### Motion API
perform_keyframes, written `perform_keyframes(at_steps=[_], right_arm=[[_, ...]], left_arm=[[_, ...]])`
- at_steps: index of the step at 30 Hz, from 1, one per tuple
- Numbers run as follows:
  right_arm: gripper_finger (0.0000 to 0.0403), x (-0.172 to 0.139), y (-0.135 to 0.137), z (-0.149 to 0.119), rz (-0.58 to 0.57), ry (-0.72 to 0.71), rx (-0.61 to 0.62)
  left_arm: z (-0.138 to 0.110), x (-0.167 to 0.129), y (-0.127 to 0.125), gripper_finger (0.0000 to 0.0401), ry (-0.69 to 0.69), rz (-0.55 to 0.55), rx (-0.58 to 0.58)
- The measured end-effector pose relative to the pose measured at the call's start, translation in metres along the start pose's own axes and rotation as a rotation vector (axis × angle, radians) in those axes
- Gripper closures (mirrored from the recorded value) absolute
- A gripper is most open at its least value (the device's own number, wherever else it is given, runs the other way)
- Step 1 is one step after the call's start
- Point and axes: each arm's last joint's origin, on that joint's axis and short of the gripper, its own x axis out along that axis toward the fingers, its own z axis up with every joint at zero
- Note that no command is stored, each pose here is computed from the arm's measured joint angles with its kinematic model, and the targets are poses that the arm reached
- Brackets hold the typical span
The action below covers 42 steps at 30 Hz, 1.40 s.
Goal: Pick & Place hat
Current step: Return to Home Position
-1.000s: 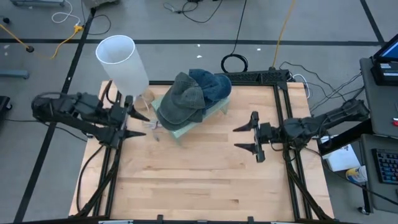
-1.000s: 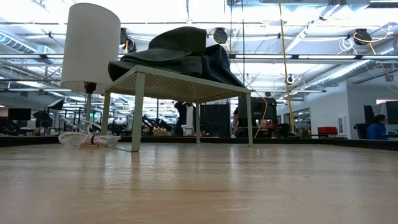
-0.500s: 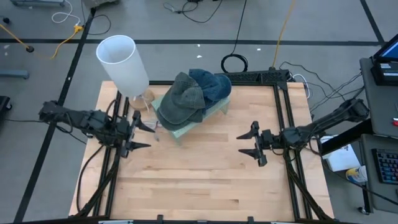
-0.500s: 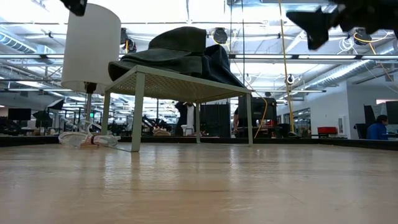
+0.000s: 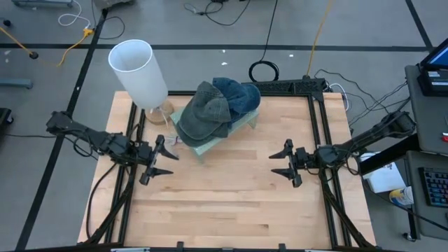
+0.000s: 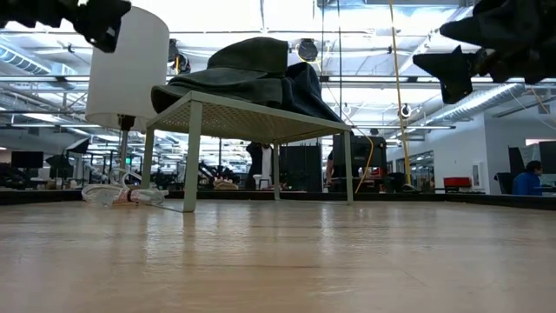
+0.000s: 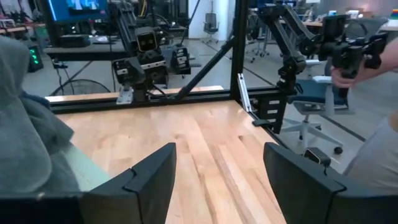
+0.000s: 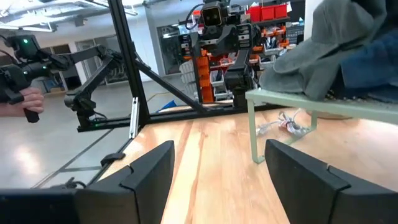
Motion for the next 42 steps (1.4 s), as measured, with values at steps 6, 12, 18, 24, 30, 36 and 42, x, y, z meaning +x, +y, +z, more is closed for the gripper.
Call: perform_keyframes(at_steps=[6, 12, 18, 24, 30, 36, 42], right_arm=[[0.0158, -0.005, -0.003, -0.007, 0.002, -0.007, 0.002], [0.0158, -0.009, -0.002, 0.002, 0.017, -0.106, 0.027], [0.0158, -0.01, -0.003, 0.001, 0.005, -0.087, -0.01], [0.0158, -0.012, -0.004, 0.0, -0.008, -0.059, -0.019], [0.0158, -0.016, -0.007, 0.003, -0.079, -0.073, -0.026], [0.0158, -0.023, -0.008, 0.007, -0.078, -0.085, -0.05], [0.0158, -0.032, -0.011, 0.011, -0.111, -0.104, -0.058]], left_arm=[[-0.015, 0.002, -0.002, 0.0152, -0.01, 0.012, 0.007], [-0.025, 0.002, -0.002, 0.0141, -0.03, 0.003, 0.016], [-0.032, -0.002, -0.003, 0.0135, -0.088, -0.033, 0.035], [-0.045, -0.005, -0.002, 0.0147, -0.146, -0.028, 0.045], [-0.051, -0.008, -0.001, 0.0157, -0.173, -0.027, 0.052], [-0.067, -0.012, 0.0, 0.0148, -0.173, -0.025, 0.026], [-0.061, -0.017, 0.003, 0.0135, -0.231, 0.003, 0.042]])
